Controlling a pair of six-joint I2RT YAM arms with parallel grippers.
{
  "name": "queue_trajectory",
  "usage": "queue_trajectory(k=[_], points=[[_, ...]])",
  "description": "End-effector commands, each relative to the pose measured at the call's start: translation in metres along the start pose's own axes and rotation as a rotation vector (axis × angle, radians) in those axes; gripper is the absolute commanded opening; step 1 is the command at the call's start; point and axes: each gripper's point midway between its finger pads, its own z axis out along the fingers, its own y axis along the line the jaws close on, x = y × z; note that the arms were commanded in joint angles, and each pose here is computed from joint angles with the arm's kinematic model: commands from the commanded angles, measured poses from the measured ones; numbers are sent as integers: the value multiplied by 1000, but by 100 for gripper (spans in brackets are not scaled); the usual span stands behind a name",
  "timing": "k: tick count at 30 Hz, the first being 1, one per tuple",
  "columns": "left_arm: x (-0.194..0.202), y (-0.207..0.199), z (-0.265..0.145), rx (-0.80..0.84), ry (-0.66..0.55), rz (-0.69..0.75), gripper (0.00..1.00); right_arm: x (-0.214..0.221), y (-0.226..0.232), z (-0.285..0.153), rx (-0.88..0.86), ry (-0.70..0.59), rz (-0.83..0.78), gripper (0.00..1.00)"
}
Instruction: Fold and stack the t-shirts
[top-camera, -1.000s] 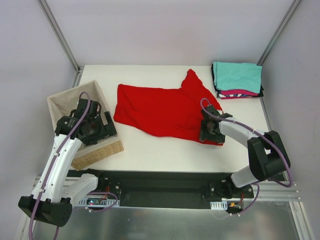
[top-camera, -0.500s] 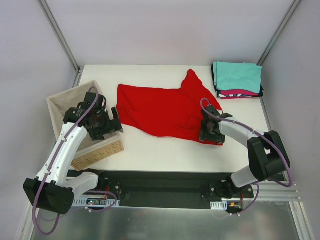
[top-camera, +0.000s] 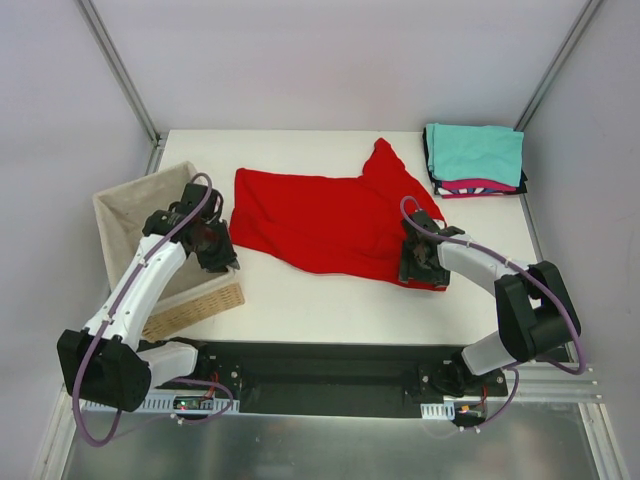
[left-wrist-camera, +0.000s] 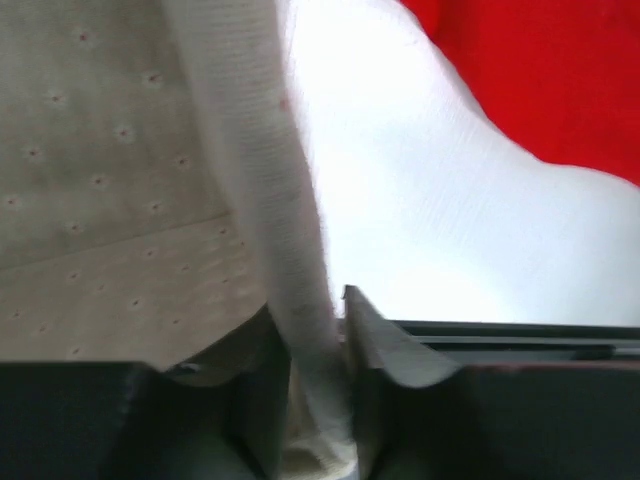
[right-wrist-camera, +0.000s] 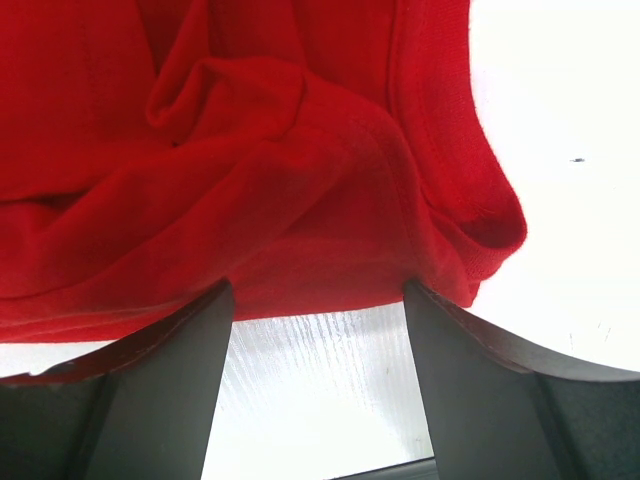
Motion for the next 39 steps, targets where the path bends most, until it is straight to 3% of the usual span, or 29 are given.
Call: queue_trajectory(k=[1, 6, 12, 19, 22, 29, 32, 39], points=[[3, 16, 0, -66, -28, 22, 0, 1, -2, -3, 5, -10, -9, 73], [9, 37, -7, -139, -57, 17, 0, 0, -1, -3, 1, -14, -8, 72], [-3, 68, -36, -232, -175, 30, 0, 1, -1, -4, -5, -20, -7, 73], [-24, 93, -42, -351, -170, -2, 0, 0, 1, -6, -14, -28, -8, 73], [-39, 92, -37, -367, -149, -4, 0, 1, 2, -6, -18, -28, -12, 73], [-103, 62, -54, -295, -267, 29, 0, 1, 5, -6, -31, -25, -18, 73], [-132, 62, -58, -339, -302, 71, 0, 1, 4, -6, -31, -31, -17, 73], [-173, 81, -8, -390, -173, 48, 0, 2, 3, -8, -36, -36, -16, 73]])
